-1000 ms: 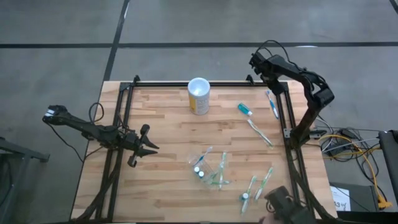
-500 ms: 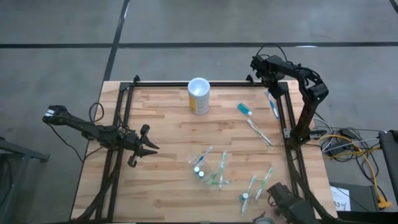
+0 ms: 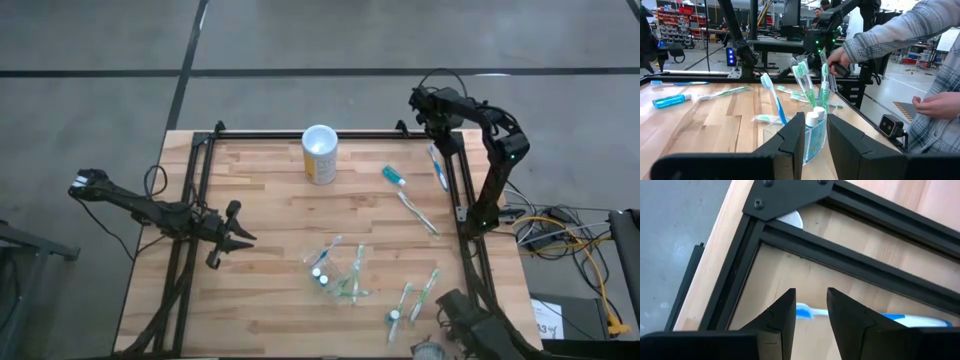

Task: Pick & Place toothbrushing station
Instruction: Put the blue toothbrush into the left section of the transparent organizer

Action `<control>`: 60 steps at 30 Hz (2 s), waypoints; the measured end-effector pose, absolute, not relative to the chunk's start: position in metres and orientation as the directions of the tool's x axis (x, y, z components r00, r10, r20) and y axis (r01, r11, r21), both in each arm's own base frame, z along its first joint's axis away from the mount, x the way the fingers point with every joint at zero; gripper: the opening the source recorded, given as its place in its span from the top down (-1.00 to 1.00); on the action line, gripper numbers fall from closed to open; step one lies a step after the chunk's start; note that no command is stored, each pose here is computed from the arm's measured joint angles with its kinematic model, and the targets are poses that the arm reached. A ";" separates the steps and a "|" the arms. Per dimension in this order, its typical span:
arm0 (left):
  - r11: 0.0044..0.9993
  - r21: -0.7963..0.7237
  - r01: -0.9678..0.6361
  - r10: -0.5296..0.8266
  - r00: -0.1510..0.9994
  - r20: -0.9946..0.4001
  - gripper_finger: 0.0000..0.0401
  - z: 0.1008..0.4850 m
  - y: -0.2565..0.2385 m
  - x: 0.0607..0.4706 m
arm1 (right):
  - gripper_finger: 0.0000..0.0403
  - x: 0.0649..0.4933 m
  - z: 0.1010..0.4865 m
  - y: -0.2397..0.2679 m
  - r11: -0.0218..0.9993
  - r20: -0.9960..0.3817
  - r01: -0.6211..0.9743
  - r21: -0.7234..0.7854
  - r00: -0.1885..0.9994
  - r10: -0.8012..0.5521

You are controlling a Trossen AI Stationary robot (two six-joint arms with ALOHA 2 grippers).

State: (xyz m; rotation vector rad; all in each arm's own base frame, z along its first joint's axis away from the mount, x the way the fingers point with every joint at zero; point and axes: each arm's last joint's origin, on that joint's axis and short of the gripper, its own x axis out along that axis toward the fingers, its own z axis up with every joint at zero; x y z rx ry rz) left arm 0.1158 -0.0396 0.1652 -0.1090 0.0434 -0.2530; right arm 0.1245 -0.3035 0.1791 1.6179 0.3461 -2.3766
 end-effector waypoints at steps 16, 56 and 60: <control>0.962 -0.113 0.247 -0.252 0.967 -0.031 0.58 0.165 -0.040 0.116 | 0.52 0.137 0.160 -0.286 -0.924 -0.931 0.372 -0.087 -0.360 -0.058; 0.962 -0.113 0.247 -0.252 0.967 -0.031 0.58 0.165 -0.040 0.116 | 0.41 0.127 0.155 -0.298 -0.968 -0.894 0.240 0.077 -0.414 -0.173; 0.962 -0.113 0.247 -0.252 0.967 -0.031 0.58 0.165 -0.040 0.116 | 0.40 0.126 0.154 -0.297 -0.967 -0.892 0.244 0.072 -0.417 -0.172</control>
